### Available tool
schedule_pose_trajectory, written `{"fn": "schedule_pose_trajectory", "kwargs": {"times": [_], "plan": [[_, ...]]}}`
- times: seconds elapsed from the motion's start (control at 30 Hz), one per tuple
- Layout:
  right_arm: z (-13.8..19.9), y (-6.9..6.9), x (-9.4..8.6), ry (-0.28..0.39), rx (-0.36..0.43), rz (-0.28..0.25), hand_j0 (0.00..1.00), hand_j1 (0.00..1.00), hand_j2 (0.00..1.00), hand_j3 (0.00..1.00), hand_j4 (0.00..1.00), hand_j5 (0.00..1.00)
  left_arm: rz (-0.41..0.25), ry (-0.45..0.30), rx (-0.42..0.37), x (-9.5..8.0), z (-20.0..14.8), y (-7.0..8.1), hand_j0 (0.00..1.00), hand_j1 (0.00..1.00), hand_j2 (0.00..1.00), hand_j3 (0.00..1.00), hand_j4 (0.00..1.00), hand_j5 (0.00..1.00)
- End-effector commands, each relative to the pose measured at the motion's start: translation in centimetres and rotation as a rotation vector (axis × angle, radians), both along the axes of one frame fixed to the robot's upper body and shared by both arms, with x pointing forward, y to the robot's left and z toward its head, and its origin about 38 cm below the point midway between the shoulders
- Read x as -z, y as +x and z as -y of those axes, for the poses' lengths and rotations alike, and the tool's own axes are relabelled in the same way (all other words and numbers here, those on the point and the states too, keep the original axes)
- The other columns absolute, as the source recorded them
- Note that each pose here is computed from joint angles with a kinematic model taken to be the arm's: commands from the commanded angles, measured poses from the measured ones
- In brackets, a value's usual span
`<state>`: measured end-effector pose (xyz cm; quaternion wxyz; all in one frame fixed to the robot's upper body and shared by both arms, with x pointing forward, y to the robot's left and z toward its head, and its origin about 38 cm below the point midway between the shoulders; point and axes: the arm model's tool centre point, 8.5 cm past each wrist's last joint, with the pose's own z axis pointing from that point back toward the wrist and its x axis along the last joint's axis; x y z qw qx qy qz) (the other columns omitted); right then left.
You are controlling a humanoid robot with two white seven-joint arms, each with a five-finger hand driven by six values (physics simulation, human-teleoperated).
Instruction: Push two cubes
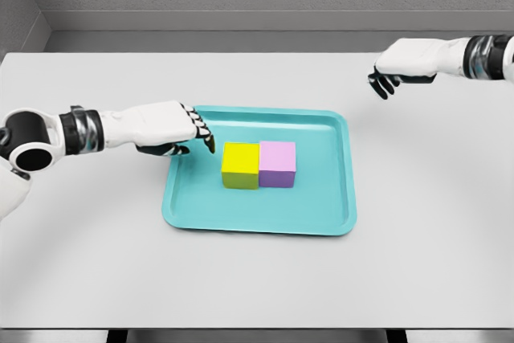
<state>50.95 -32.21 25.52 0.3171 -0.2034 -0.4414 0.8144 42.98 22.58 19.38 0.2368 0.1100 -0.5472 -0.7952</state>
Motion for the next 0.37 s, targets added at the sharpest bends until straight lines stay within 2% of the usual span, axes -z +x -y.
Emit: {"fn": "schedule_pose_trajectory", "kwargs": {"times": [0.0, 0.03, 0.07, 0.1, 0.13, 0.17, 0.23, 0.33], "plan": [[5.8, -0.8, -2.2, -0.022, 0.115, 0.032, 0.54, 0.54, 0.54, 0.54, 0.54, 0.54, 0.002, -0.014, -0.012, -1.0, -1.2, -0.1, 0.63, 0.63, 0.63, 0.63, 0.63, 0.63], [6.9, -1.2, -1.5, -0.027, 0.14, 0.015, 0.95, 0.95, 0.95, 0.95, 0.95, 0.95, 0.031, 0.007, -0.021, -2.3, -2.7, -0.6, 0.66, 0.66, 0.66, 0.66, 0.66, 0.66], [8.1, -1.7, -1.2, -0.029, 0.162, 0.007, 1.0, 1.0, 1.0, 1.0, 1.0, 1.0, 0.069, 0.001, -0.052, -4.3, -4.7, -0.9, 0.73, 0.73, 0.73, 0.73, 0.73, 0.73], [8.7, -2.2, -0.2, -0.029, 0.175, -0.012, 1.0, 1.0, 1.0, 1.0, 1.0, 1.0, 0.072, -0.022, -0.081, -5.3, -6.3, -1.1, 0.95, 0.95, 0.95, 0.95, 0.95, 0.95], [8.8, -2.5, 0.6, -0.027, 0.176, -0.03, 1.0, 1.0, 1.0, 1.0, 1.0, 1.0, 0.084, -0.032, -0.123, -6.1, -8.1, -1.2, 1.0, 1.0, 1.0, 1.0, 1.0, 1.0], [8.5, -2.8, 1.3, -0.01, 0.169, -0.048, 1.0, 1.0, 1.0, 1.0, 1.0, 1.0, 0.077, -0.026, -0.153, -6.3, -9.6, -1.3, 1.0, 1.0, 1.0, 1.0, 1.0, 1.0], [8.6, -2.9, 1.5, -0.003, 0.17, -0.054, 1.0, 1.0, 1.0, 1.0, 1.0, 1.0, 0.048, -0.03, -0.204, -6.5, -12.0, -1.2, 1.0, 1.0, 1.0, 1.0, 1.0, 1.0], [8.4, -2.8, 1.5, -0.001, 0.167, -0.053, 1.0, 1.0, 1.0, 1.0, 1.0, 1.0, -0.001, -0.006, -0.28, -5.1, -14.8, -1.0, 1.0, 1.0, 1.0, 1.0, 1.0, 1.0]]}}
